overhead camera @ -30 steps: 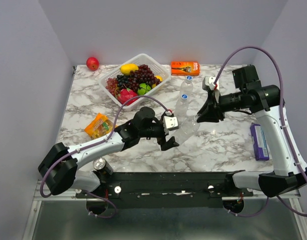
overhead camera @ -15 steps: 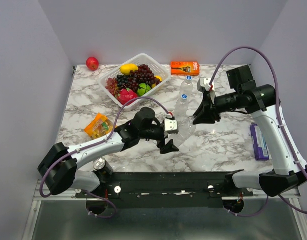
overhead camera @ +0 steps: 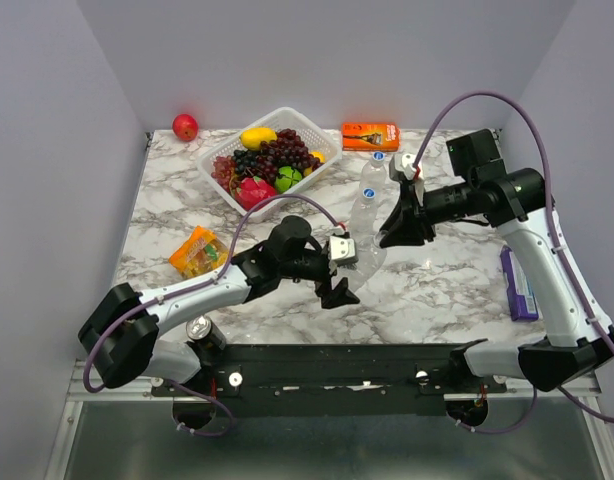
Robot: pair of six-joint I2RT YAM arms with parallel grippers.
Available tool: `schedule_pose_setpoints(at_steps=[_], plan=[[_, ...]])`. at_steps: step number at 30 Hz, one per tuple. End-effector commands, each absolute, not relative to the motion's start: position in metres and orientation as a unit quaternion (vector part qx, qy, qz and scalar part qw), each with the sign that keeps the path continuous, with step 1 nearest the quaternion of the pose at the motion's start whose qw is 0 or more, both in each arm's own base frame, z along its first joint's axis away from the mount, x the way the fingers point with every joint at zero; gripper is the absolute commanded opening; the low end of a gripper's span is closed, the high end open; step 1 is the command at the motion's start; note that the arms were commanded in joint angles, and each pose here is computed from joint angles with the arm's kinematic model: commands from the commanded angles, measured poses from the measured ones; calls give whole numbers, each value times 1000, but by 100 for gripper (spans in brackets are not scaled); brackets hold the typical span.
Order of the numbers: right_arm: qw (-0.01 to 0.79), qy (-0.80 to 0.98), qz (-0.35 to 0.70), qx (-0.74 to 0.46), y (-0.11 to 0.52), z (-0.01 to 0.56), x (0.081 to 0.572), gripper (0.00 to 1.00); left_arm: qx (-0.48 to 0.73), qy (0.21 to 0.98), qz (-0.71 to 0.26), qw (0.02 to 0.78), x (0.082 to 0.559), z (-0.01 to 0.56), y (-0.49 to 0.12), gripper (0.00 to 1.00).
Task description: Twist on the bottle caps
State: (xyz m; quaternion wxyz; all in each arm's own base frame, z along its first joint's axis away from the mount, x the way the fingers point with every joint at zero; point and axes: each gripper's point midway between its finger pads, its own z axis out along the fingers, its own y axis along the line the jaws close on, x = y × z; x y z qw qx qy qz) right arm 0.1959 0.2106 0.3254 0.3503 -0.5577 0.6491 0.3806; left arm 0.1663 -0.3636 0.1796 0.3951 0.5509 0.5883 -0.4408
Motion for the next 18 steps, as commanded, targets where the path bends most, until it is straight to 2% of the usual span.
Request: schedule_pose_setpoints(at_steps=[1,4,9,10,12,13,15,16,18], plan=[[357,633,402,-557,223,335,200,10,521,601,-441,416,170,185,-360,93],[355,634,400,-559,226,336,203,9,518,601,-442,418,169,185,-358,91],[346,630,397,-571,232,334,200,13,510,605,-435,429,174,185,-350,70],[334,630,402,-574,232,332,194,19,500,610,-432,438,177,191,-347,58],[328,622,390,-595,234,330,191,36,487,617,-424,450,183,195,-340,48],[337,621,379,-598,235,337,196,50,482,612,-420,466,185,206,-333,41],[357,644,340,-585,231,349,215,57,470,632,-395,473,196,202,-312,36],[386,638,320,-584,233,370,228,61,466,627,-386,490,198,213,-300,29],[402,646,290,-581,233,379,246,62,445,657,-350,498,214,203,-267,22]])
